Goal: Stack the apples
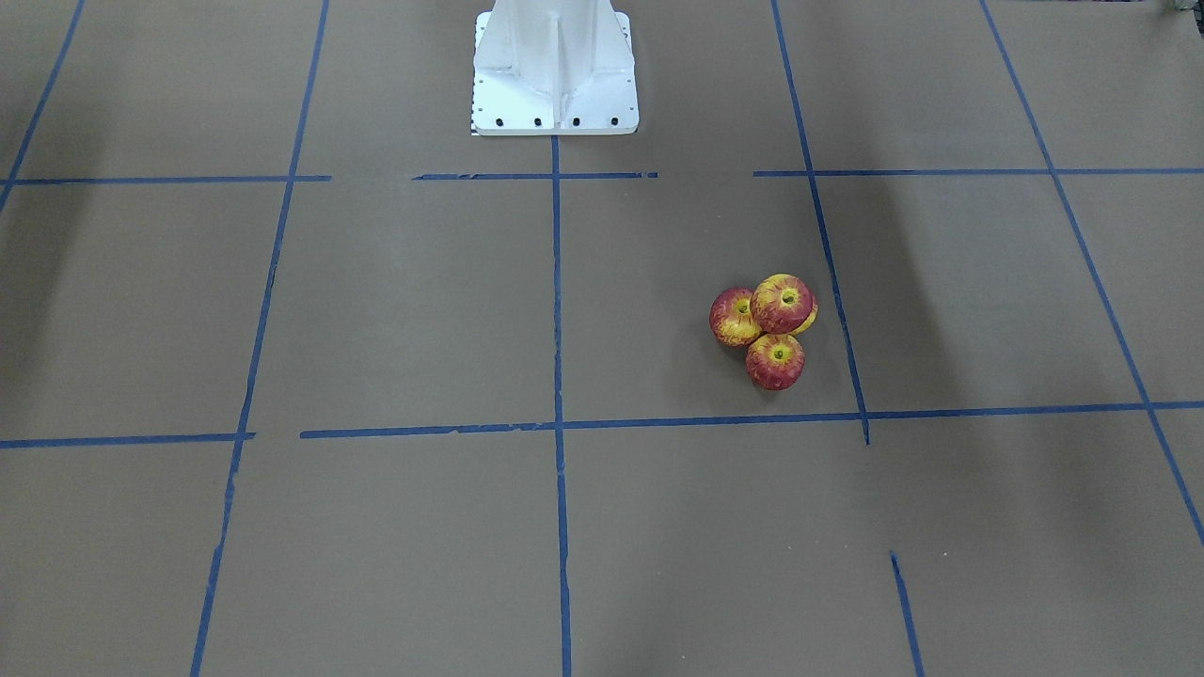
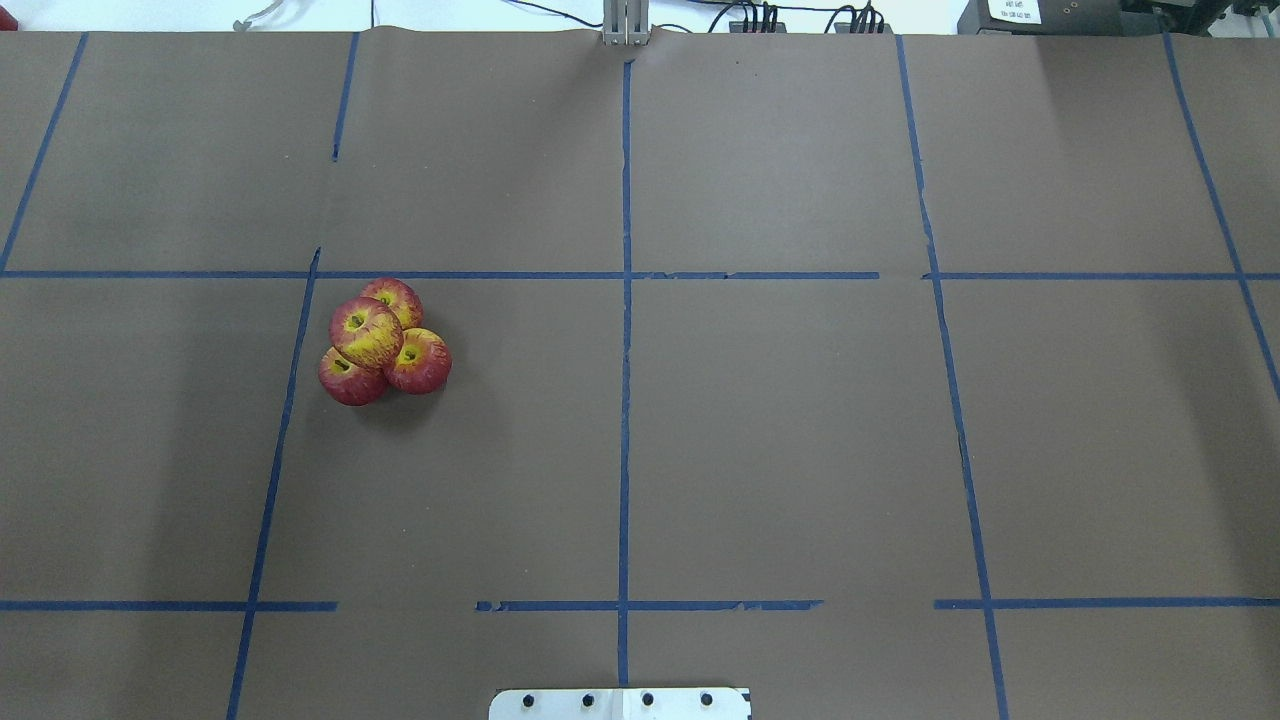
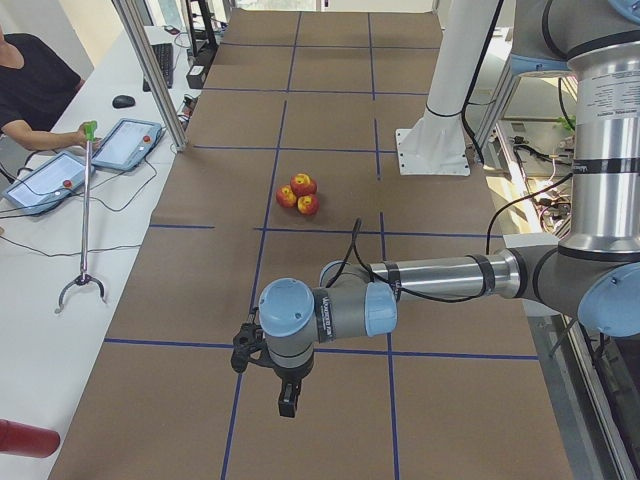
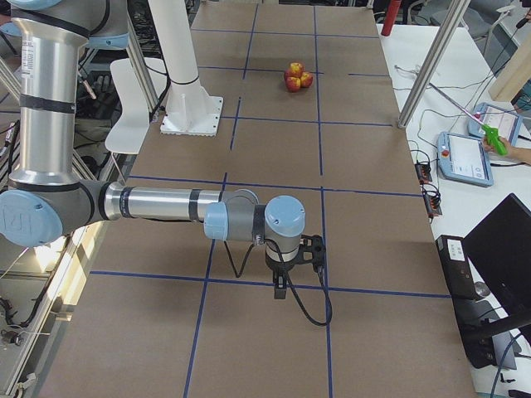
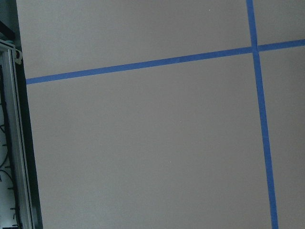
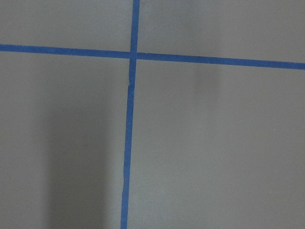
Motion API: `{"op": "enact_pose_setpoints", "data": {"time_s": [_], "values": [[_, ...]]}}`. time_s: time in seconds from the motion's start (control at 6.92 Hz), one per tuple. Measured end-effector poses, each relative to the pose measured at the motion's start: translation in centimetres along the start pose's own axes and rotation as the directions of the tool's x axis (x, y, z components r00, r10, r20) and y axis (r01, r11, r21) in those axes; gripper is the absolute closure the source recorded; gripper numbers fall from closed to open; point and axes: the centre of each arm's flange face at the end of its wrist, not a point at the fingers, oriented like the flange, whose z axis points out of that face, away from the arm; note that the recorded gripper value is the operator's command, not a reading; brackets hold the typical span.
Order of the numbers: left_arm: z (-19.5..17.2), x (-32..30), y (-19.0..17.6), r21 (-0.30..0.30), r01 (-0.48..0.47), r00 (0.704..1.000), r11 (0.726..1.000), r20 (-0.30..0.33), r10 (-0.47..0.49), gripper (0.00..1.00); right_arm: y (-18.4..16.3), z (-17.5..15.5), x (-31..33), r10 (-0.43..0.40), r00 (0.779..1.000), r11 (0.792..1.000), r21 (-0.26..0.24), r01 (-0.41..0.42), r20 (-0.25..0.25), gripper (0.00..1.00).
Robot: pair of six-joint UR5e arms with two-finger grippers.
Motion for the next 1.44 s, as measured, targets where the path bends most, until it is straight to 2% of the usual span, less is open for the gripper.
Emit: {"op": "enact_pose_setpoints", "data": {"time_s": [1.16, 1.44], "values": [[-1.3, 1.3, -0.7, -0.018, 0.009, 1.000, 1.000, -0.012, -0.009, 0.00, 0.0, 0.0, 0.0, 0.001, 1.000, 1.000, -0.001, -0.001, 0.000, 0.00], [-1.1, 1.6, -0.8, -0.012, 0.011, 0.999, 1.000, -0.049, -0.012, 0.00, 0.0, 0.0, 0.0, 0.001, 1.000, 1.000, -0.001, -0.001, 0.000, 0.00]]}}
